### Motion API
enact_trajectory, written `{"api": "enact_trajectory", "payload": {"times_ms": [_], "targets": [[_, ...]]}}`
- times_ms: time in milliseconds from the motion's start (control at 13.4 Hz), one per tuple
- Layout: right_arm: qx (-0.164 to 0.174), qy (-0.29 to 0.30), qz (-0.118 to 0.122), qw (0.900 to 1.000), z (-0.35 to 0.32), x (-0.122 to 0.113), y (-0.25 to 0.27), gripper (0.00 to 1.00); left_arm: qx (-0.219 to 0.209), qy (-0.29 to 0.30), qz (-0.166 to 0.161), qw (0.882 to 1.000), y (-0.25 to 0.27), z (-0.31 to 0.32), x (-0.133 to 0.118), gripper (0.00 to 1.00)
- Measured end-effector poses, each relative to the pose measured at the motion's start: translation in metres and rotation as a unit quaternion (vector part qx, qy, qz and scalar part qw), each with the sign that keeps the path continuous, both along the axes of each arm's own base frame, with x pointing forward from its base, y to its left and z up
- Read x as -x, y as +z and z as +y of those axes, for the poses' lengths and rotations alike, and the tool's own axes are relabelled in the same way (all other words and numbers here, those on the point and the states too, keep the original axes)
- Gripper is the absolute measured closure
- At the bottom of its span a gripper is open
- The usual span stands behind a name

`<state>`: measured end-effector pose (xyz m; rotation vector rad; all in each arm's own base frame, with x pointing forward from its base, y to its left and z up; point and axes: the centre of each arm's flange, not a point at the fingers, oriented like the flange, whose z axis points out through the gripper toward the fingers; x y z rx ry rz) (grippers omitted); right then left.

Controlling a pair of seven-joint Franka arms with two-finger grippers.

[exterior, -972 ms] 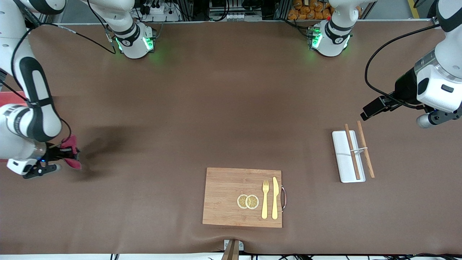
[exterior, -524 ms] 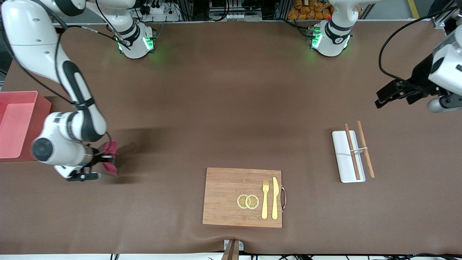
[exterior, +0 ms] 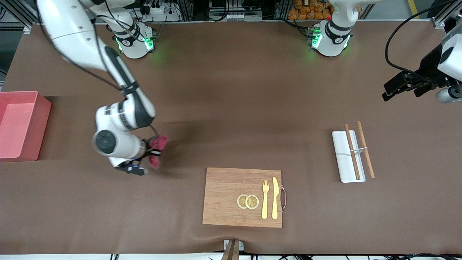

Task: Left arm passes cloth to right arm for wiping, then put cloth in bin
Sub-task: 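Lower the cloth into the pink bin with the right gripper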

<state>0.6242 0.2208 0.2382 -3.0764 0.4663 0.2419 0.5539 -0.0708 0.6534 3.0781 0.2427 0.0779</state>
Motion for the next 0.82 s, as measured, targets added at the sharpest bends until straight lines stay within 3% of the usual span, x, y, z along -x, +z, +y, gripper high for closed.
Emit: {"api": "enact_trajectory", "payload": {"times_ms": [299, 673, 823], "targets": [[0.0, -0.038, -0.014, 0.999, 0.091, 0.025, 0.019, 0.95, -0.016, 0.001, 0.0, 1.0, -0.001, 0.003, 0.004, 0.0], [-0.002, -0.055, -0.032, 0.998, 0.048, -0.005, 0.041, 0.95, -0.035, -0.005, 0.012, 0.999, -0.013, 0.001, 0.009, 0.0], [-0.001, -0.027, -0.019, 0.999, 0.002, -0.02, 0.066, 0.95, -0.036, -0.005, 0.014, 0.999, -0.015, 0.001, 0.011, 0.0]]}}
